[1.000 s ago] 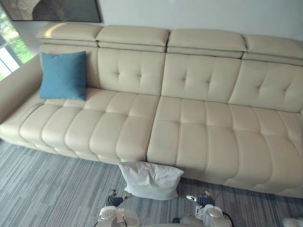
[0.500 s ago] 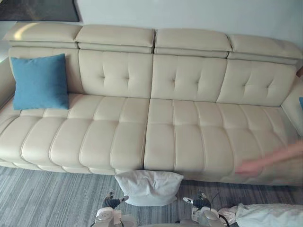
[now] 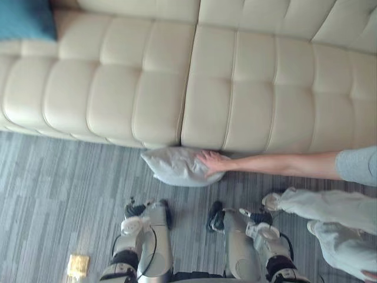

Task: Pick up cushions and gather them together orderly.

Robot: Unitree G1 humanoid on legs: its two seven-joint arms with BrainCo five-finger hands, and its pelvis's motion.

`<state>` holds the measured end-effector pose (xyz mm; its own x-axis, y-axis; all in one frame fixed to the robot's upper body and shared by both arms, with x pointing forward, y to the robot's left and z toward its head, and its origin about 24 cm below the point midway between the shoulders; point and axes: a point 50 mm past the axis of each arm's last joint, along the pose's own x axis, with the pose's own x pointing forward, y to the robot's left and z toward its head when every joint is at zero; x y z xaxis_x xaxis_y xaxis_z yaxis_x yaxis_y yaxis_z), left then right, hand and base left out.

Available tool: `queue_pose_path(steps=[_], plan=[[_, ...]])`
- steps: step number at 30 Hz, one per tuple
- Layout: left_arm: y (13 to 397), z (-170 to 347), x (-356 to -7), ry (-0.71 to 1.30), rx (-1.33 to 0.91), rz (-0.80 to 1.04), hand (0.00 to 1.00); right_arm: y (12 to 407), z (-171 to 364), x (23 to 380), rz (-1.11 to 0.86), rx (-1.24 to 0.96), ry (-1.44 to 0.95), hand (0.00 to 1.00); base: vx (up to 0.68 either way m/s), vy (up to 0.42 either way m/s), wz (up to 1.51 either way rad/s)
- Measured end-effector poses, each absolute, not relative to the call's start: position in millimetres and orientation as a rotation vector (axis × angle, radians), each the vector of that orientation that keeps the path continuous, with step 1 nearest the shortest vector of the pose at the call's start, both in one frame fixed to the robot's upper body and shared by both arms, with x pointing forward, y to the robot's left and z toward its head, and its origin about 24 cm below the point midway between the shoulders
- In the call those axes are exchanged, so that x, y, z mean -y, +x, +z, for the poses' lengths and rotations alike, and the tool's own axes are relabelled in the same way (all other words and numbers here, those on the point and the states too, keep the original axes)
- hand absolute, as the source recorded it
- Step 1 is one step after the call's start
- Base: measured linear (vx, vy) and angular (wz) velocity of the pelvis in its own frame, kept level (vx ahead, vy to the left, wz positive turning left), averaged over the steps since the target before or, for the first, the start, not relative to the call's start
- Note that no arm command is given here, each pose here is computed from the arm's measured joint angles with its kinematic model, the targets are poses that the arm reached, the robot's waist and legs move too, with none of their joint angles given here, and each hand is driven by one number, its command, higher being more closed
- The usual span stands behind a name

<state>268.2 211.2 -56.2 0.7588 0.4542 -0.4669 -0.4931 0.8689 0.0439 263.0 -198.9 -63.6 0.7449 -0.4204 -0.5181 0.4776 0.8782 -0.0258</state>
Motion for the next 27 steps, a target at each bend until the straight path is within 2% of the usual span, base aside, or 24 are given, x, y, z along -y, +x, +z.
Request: queue_pose_path(steps=[4,9,20,27], plan=[[299,-25,-212,-0.156,-0.368,0.549,0.00,304,-24,189,-0.486,-0.396,0.164,0.00,-0.10,-0.011,0.11],[317,-2,-209,-0.188,-0.286,0.555,0.00,329,13,179,-0.464,-0.260,0.200,0.00,-0.09,-0.030,0.01],[322,2,-185,-0.203,-0.271,0.492,0.00,329,12,163,-0.442,-0.266,0.219,0.00,-0.04,-0.046,0.02],[299,-23,-170,-0.153,-0.341,0.439,0.00,296,-27,167,-0.443,-0.374,0.176,0.00,-0.01,-0.010,-0.08]])
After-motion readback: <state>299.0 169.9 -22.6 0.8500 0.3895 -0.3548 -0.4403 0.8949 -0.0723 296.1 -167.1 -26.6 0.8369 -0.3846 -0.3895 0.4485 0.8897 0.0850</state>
